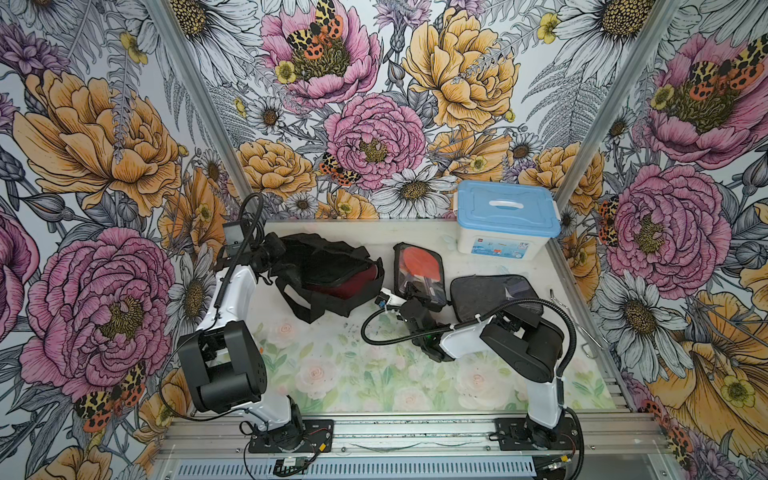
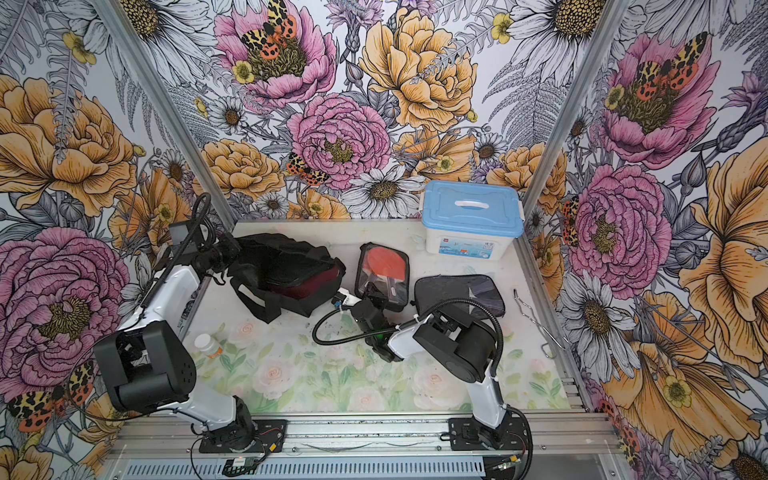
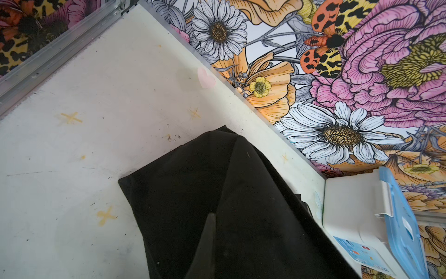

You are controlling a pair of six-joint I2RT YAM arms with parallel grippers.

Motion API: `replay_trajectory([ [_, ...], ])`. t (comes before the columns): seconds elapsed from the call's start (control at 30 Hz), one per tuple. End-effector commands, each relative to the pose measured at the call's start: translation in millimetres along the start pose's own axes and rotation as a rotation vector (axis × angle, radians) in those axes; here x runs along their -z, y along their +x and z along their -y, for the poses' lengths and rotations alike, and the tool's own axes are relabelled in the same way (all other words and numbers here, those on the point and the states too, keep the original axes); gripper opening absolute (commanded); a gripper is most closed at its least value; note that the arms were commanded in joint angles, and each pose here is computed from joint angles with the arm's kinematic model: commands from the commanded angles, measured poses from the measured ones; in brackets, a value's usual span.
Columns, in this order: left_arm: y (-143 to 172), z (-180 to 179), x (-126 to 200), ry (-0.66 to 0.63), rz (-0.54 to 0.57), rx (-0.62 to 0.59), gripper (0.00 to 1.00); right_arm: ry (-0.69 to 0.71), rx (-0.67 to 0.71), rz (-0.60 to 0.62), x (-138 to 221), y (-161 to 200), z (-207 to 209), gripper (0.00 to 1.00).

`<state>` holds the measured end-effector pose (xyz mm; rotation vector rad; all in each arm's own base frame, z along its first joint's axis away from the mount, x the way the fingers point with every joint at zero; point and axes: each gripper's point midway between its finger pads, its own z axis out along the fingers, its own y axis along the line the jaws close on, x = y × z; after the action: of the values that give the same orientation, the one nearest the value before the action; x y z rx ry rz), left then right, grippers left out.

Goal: Remove the ping pong set from the canvas bag
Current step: Place the ping pong set at the center of the board.

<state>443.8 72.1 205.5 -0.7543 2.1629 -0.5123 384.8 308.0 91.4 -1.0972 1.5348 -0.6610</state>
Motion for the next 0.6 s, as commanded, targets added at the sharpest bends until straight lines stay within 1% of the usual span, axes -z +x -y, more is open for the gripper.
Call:
replay_trajectory([
  [0.0,9.6,-23.9,-8.9,-0.049,-0.031,0.034,0.00,-0.121,0.019,-0.006,-4.7,9.7,-35.7,0.08],
  [0.27,10.3,-23.0,-8.5,-0.043,-0.032,0.038,0.00,-0.160,0.038,-0.024,-13.7,12.5,-35.1,0.20],
  [0.33,9.5,-22.6,-7.9,-0.042,-0.029,0.037,0.00,-0.176,0.038,-0.031,-15.9,13.8,-34.7,0.24],
  [0.43,10.2,-22.6,-8.5,-0.041,-0.030,0.038,0.00,-0.204,0.039,-0.039,-18.8,15.5,-34.8,0.36],
  [0.53,10.1,-21.9,-7.9,-0.040,-0.029,0.037,0.00,-0.226,0.039,-0.044,-21.5,16.6,-34.6,0.50],
  [0.57,10.0,-22.3,-7.5,-0.041,-0.028,0.038,0.00,-0.227,0.035,-0.045,-22.7,16.6,-33.8,0.56],
])
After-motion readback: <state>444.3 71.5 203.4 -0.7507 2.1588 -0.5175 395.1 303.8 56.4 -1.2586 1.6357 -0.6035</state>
